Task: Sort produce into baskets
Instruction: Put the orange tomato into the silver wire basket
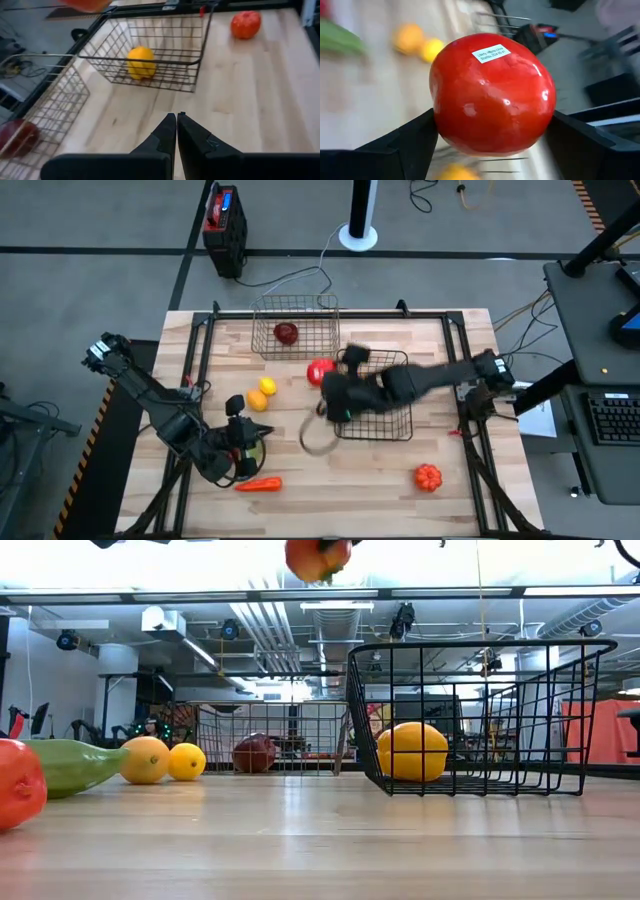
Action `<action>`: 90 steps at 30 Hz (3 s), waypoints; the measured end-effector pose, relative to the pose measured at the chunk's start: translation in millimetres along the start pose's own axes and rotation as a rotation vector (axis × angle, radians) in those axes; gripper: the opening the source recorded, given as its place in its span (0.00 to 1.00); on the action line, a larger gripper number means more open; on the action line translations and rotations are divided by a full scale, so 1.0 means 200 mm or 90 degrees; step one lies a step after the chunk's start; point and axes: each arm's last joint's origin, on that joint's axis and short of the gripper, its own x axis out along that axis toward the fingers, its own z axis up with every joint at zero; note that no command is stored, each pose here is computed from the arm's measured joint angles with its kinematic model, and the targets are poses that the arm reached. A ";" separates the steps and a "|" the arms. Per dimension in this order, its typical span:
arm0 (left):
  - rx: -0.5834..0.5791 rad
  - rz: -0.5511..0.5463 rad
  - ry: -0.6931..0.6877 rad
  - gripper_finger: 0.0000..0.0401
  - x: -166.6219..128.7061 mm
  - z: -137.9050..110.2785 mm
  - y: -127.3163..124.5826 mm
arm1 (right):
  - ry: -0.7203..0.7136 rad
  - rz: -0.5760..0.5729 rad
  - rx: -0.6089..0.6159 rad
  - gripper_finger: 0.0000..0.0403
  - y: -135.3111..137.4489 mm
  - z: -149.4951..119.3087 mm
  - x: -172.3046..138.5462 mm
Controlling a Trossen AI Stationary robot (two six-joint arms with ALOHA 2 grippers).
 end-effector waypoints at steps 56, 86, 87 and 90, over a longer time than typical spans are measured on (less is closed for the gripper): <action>0.025 -0.202 -0.402 0.00 0.16 -0.12 0.22 | -0.043 -0.102 -0.314 0.80 0.10 -0.01 -0.33; -0.006 -0.233 -0.446 0.92 0.36 0.25 0.22 | -0.120 -0.391 -0.597 0.79 0.66 -0.27 -0.48; -0.006 -0.229 -0.444 0.92 0.38 0.26 0.23 | -0.121 -0.391 -0.597 0.79 0.66 -0.27 -0.48; -0.004 -0.255 -0.454 0.92 0.41 0.27 0.22 | -0.121 -0.391 -0.597 0.80 0.66 -0.27 -0.48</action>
